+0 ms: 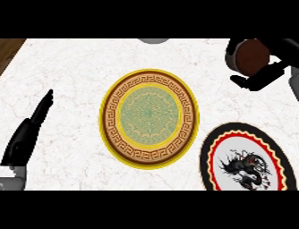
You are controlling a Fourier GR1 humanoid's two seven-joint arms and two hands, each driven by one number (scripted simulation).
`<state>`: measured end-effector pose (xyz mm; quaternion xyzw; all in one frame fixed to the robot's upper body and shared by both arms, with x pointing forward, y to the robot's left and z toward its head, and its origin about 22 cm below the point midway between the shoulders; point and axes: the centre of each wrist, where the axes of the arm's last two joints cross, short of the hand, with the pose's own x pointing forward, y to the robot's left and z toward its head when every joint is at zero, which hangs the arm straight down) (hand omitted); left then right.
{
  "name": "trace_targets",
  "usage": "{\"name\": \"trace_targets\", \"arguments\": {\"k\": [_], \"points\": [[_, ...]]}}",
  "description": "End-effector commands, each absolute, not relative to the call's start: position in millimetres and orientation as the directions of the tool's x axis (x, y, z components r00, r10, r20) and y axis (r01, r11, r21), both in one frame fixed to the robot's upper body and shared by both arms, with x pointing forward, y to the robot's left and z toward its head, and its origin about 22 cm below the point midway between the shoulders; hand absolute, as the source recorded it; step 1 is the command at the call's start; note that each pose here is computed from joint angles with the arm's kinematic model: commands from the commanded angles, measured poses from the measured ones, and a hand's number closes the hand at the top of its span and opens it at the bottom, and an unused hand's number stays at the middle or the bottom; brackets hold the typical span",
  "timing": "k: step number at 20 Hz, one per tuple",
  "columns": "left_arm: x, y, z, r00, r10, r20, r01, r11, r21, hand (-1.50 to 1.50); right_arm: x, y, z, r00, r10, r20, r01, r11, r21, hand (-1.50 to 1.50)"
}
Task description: Pick the cupcake from the plate and place it in the plate
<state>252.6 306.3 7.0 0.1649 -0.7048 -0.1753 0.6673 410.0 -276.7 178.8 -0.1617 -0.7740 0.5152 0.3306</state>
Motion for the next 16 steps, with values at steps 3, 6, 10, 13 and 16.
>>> {"name": "trace_targets", "arguments": {"k": [3,6,10,13,16], "points": [[254,309,8,-0.031,-0.479,0.877,-0.030,0.878,0.478,0.00,438,-261,207,-0.868,0.286,0.407,-0.224,0.506,-0.833,1.50],[239,317,0,-0.010,-0.477,0.879,-0.042,0.878,0.477,0.00,448,-252,208,-0.880,0.198,0.432,-0.301,0.472,-0.828,1.50],[240,316,6,0.003,-0.471,0.882,-0.050,0.881,0.471,0.00,456,-196,205,-0.881,0.139,0.452,-0.357,0.431,-0.829,1.50],[234,337,6,0.019,-0.479,0.877,-0.079,0.874,0.479,0.00,458,-177,196,-0.869,0.081,0.488,-0.406,0.448,-0.797,1.50],[231,324,5,0.034,-0.472,0.881,-0.088,0.876,0.474,0.00,452,-129,192,-0.856,0.087,0.509,-0.440,0.395,-0.806,1.50]]}}
